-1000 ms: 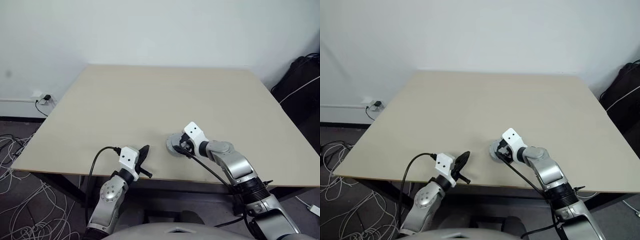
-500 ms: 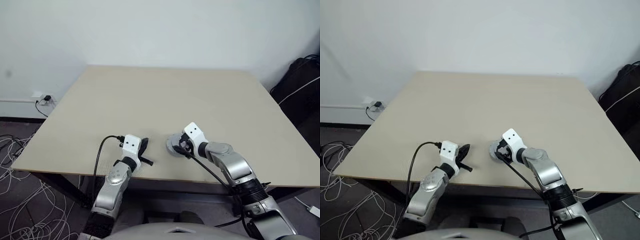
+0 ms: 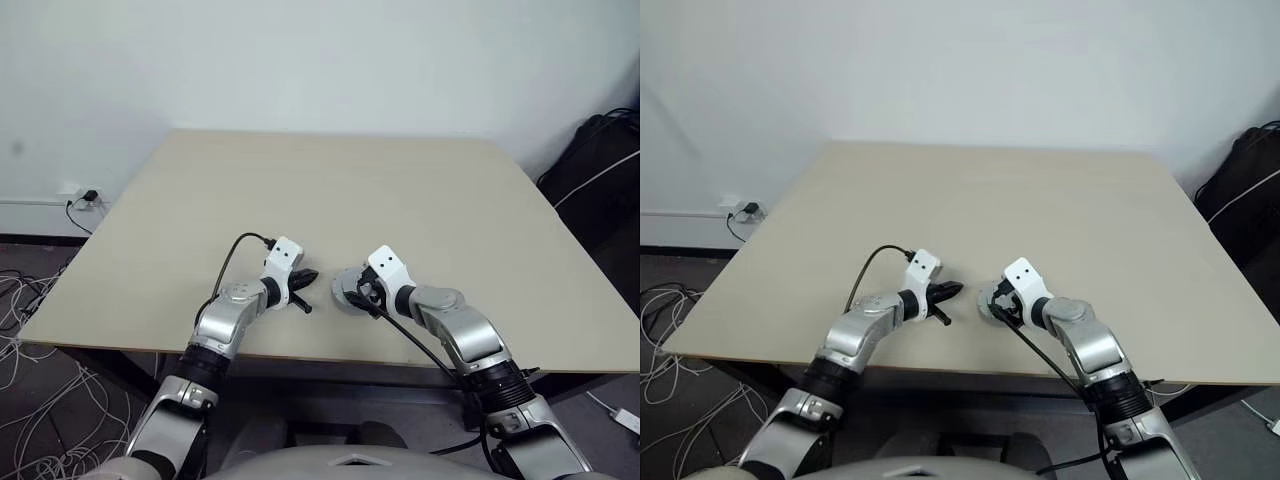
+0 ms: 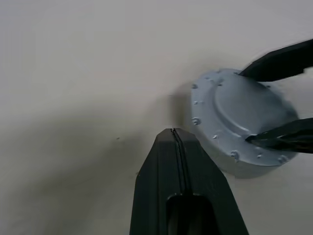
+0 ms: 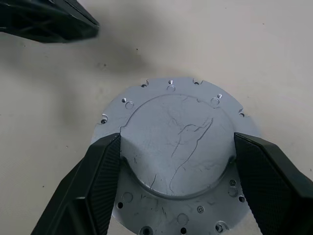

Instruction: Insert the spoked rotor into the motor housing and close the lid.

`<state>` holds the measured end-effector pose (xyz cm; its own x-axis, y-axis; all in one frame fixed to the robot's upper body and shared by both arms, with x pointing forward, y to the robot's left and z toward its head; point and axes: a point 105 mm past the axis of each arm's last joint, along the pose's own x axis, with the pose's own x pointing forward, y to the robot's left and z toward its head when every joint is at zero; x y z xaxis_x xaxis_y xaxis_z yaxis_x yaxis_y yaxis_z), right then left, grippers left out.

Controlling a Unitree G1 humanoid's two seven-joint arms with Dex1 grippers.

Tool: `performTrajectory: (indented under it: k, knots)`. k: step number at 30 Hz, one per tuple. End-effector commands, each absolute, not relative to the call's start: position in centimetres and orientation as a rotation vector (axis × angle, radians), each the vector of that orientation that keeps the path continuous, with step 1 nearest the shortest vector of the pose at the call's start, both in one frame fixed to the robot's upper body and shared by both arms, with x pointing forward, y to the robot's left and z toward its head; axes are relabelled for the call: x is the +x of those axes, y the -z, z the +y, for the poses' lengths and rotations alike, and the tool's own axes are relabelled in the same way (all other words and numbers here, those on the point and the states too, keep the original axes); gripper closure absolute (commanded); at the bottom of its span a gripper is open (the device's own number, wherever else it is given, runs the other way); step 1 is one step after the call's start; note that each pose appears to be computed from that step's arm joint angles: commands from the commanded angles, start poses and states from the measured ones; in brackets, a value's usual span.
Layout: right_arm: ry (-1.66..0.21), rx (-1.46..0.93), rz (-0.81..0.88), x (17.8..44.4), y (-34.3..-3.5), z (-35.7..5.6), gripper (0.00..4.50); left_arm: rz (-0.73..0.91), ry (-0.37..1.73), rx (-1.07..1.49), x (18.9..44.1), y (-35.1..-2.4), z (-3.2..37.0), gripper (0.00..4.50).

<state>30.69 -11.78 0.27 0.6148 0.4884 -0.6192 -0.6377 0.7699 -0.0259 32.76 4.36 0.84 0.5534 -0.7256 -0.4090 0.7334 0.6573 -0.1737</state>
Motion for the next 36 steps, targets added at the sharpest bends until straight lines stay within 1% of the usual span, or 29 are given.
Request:
performTrajectory:
  k: [1, 4, 11, 16, 26, 36]
  knots:
    - [-0.629, -0.253, 0.753, 29.2, 2.2, -12.7, 1.28, 0.458, 0.967, 0.008, 32.9, -2.2, 3.0, 4.5]
    - [-0.631, -0.251, 0.753, 29.2, 2.2, -12.6, 1.28, 0.472, 1.011, -0.002, 33.0, -2.6, 2.3, 4.5]
    - [-0.636, -0.253, 0.753, 29.1, 2.2, -12.5, 1.28, 0.496, 1.022, 0.085, 33.7, -2.3, 0.7, 4.5]
    - [-0.636, -0.251, 0.75, 29.1, 2.1, -12.4, 1.28, 0.538, 1.057, 0.107, 33.5, -1.6, -0.7, 4.5]
    - [-0.634, -0.25, 0.749, 29.0, 2.0, -12.4, 1.28, 0.586, 0.973, 0.177, 34.3, -0.3, -1.3, 4.5]
    - [-0.644, -0.253, 0.749, 28.7, 2.1, -12.2, 1.28, 0.613, 1.069, 0.157, 32.9, 0.0, -2.1, 4.5]
